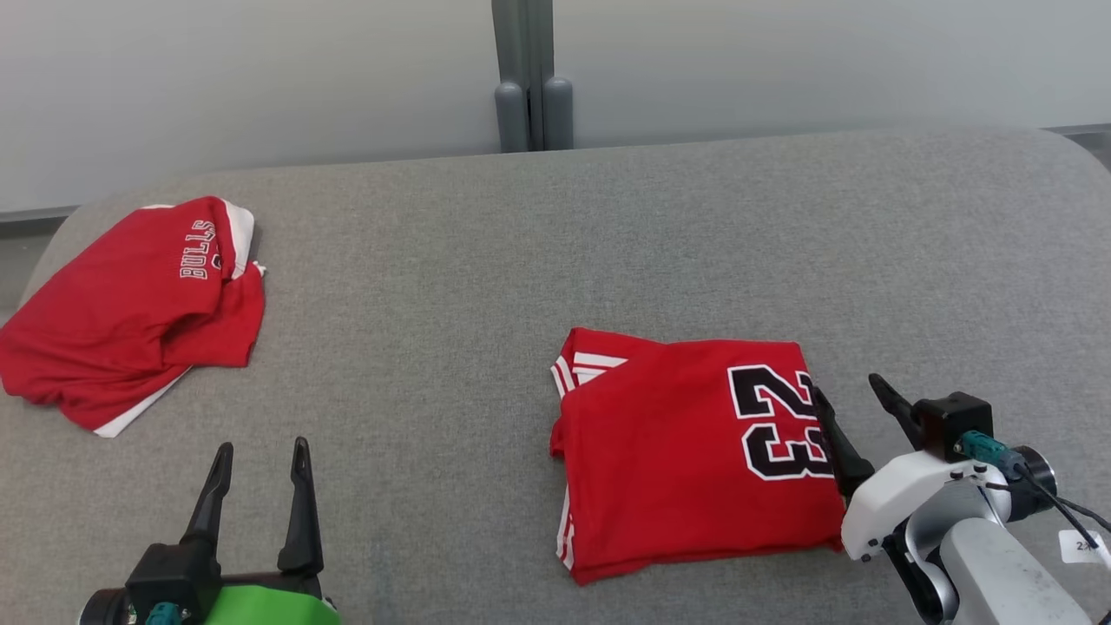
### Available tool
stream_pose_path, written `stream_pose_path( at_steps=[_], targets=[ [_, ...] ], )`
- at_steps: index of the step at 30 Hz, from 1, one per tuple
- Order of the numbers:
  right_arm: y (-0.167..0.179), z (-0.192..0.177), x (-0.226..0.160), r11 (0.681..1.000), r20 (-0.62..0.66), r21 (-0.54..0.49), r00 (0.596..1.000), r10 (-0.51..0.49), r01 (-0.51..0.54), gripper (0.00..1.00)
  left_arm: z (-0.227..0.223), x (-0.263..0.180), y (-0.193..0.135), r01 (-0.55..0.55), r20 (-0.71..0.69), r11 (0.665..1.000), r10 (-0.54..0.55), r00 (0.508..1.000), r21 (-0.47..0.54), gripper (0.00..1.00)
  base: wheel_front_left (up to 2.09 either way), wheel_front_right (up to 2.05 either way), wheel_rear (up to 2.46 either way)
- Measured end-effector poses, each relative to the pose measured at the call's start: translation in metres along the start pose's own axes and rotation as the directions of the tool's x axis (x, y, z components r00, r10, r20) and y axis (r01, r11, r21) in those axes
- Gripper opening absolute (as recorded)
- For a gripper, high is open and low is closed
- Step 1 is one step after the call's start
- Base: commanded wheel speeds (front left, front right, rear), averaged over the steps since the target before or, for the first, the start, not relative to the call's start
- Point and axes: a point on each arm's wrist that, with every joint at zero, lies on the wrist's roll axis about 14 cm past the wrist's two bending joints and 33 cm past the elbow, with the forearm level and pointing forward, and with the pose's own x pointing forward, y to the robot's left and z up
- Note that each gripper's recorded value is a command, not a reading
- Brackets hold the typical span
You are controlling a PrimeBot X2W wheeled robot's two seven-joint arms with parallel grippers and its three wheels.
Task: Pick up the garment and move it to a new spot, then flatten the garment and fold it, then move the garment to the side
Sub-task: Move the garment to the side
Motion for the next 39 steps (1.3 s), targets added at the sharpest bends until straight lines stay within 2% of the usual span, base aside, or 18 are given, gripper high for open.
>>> stream_pose_path(
  at_steps=[6, 13, 15, 23, 30, 37, 39],
  targets=[
    [0.003, -0.038, 0.012, 1.0, -0.126, 0.018, 0.992, 0.016, -0.014, 1.0, -0.005, 0.007, 0.002, -0.008, -0.015, 1.0, 0.008, 1.0, 0.0, 1.0, 0.0, 0.0, 0.0],
    [0.014, -0.08, 0.017, 0.998, -0.267, 0.06, 0.963, 0.047, -0.032, 1.0, -0.015, 0.011, 0.006, -0.025, -0.045, 1.0, 0.025, 0.999, 0.002, 1.0, 0.0, 0.0, 0.0],
    [0.019, -0.085, 0.018, 0.996, -0.284, 0.079, 0.957, 0.06, -0.039, 0.0, -0.017, 0.011, 0.008, -0.032, -0.05, 0.999, 0.032, 0.998, -0.003, 1.0, 0.0, 0.0, 0.0],
    [0.021, -0.08, 0.032, 0.994, -0.279, 0.087, 0.956, 0.094, -0.072, 0.0, -0.021, 0.017, 0.003, -0.031, -0.058, 0.999, 0.03, 0.998, -0.012, 1.0, 0.0, 0.0, 0.0],
    [0.003, -0.042, 0.074, 0.993, -0.215, -0.019, 0.97, 0.113, -0.12, 0.0, -0.022, 0.032, -0.007, -0.007, -0.053, 1.0, 0.005, 0.999, -0.02, 1.0, 0.0, 0.0, 0.0],
    [-0.056, -0.002, 0.117, 0.98, -0.177, -0.177, 0.982, 0.059, -0.091, 0.0, -0.02, 0.067, -0.02, 0.031, -0.022, 0.999, -0.031, 0.999, -0.014, 1.0, 0.0, 0.0, 0.0],
    [-0.09, 0.007, 0.129, 0.965, -0.181, -0.253, 0.983, 0.017, -0.064, 0.0, -0.027, 0.086, -0.028, 0.058, -0.024, 0.998, -0.059, 0.998, -0.002, 1.0, 0.0, 0.0, 0.0]
  ],
)
